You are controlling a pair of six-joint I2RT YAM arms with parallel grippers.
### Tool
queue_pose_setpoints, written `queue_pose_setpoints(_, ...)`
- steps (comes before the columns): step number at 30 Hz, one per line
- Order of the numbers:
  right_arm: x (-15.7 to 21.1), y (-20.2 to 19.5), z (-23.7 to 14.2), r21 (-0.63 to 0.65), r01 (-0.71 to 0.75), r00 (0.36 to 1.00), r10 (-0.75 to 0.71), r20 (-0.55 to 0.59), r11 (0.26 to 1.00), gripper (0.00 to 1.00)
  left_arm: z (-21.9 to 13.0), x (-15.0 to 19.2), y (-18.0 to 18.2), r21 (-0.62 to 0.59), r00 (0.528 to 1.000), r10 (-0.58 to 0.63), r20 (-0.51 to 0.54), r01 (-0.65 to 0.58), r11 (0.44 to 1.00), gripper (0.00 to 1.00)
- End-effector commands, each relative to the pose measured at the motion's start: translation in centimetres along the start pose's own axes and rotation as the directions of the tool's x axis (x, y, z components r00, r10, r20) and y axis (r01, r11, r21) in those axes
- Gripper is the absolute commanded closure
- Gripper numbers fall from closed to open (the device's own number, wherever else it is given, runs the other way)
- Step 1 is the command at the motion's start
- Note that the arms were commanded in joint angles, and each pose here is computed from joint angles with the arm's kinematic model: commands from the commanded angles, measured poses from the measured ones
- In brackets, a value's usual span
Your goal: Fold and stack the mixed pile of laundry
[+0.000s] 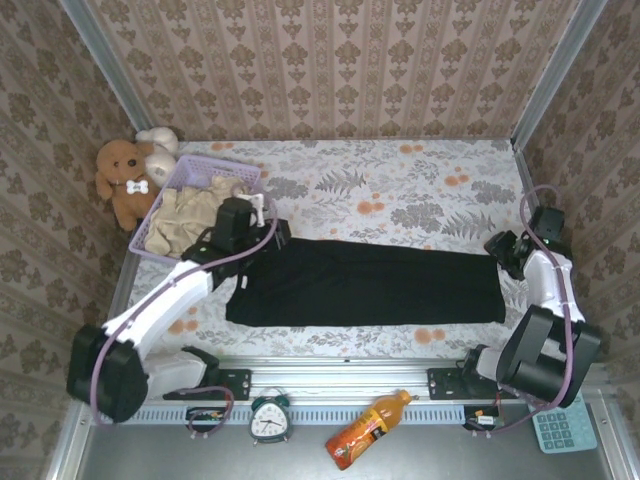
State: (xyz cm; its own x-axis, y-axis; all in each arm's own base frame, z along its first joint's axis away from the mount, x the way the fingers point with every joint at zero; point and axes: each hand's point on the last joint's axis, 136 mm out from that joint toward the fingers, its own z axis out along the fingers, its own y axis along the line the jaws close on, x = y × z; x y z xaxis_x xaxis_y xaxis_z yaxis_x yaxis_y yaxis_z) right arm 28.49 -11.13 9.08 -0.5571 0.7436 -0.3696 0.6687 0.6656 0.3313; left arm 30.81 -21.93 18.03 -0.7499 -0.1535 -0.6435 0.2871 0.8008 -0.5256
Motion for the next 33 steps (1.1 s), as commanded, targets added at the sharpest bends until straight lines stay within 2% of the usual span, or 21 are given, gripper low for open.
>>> queue_pose_setpoints(1, 1.7, 1.4, 1.9, -0.032, 0.035, 0.997, -0.037, -0.065, 0.999, 0.45, 2.2, 0.5, -2.9, 0.075, 0.999, 0.046, -0.025, -0.044, 0.996, 0.84)
queue_pose_setpoints(4, 3.0, 1.0, 4.1, -0.006, 0.025, 0.992, -0.025, -0.127, 1.000, 0.46, 4.0, 3.3, -1.5, 0.011, 0.995, 0.001, -0.100, 0.000, 1.000, 0.87)
queue_pose_setpoints(9, 3.5, 0.3, 7.1, 0.040, -0.022, 0.980, 0.030, -0.197, 0.999, 0.46, 5.5, 8.9, 3.5, -0.148, 0.968, -0.121, -0.221, 0.089, 0.985, 0.88)
queue_pose_setpoints(13, 1.4, 0.9, 7.8, 0.044, -0.041, 0.985, 0.048, -0.163, 0.998, 0.46, 6.7, 11.8, 6.3, -0.250, 0.937, -0.164, -0.307, 0.087, 0.964, 0.87)
queue_pose_setpoints(16, -0.8, 1.7, 8.2, 0.038, -0.044, 0.990, 0.049, -0.135, 0.998, 0.46, 8.3, 12.5, 7.0, -0.263, 0.918, -0.184, -0.351, 0.092, 0.960, 0.86)
queue_pose_setpoints(20, -2.5, 3.2, 9.4, 0.001, -0.061, 0.987, 0.060, -0.148, 0.998, 0.46, 11.0, 10.7, 5.7, -0.216, 0.920, -0.143, -0.364, 0.065, 0.974, 0.85)
queue_pose_setpoints(23, -3.7, 3.7, 10.7, -0.006, -0.078, 0.986, 0.076, -0.146, 0.997, 0.47, 12.8, 8.2, 5.0, -0.194, 0.940, -0.096, -0.328, 0.032, 0.980, 0.83)
queue_pose_setpoints(27, -7.0, 4.5, 11.6, 0.017, -0.025, 0.994, 0.026, -0.107, 1.000, 0.46, 14.5, 4.5, 4.3, -0.153, 0.955, -0.103, -0.278, 0.062, 0.986, 0.77)
queue_pose_setpoints(28, -7.7, 4.8, 11.5, 0.019, -0.009, 0.995, 0.011, -0.102, 1.000, 0.46, 14.5, 3.7, 4.2, -0.149, 0.959, -0.096, -0.265, 0.057, 0.987, 0.75)
queue_pose_setpoints(33, -9.9, 7.3, 8.4, -0.016, 0.077, 0.997, -0.077, -0.020, 0.997, 0.43, 12.2, -1.3, 3.8, -0.165, 0.980, -0.019, -0.200, -0.014, 0.986, 0.36)
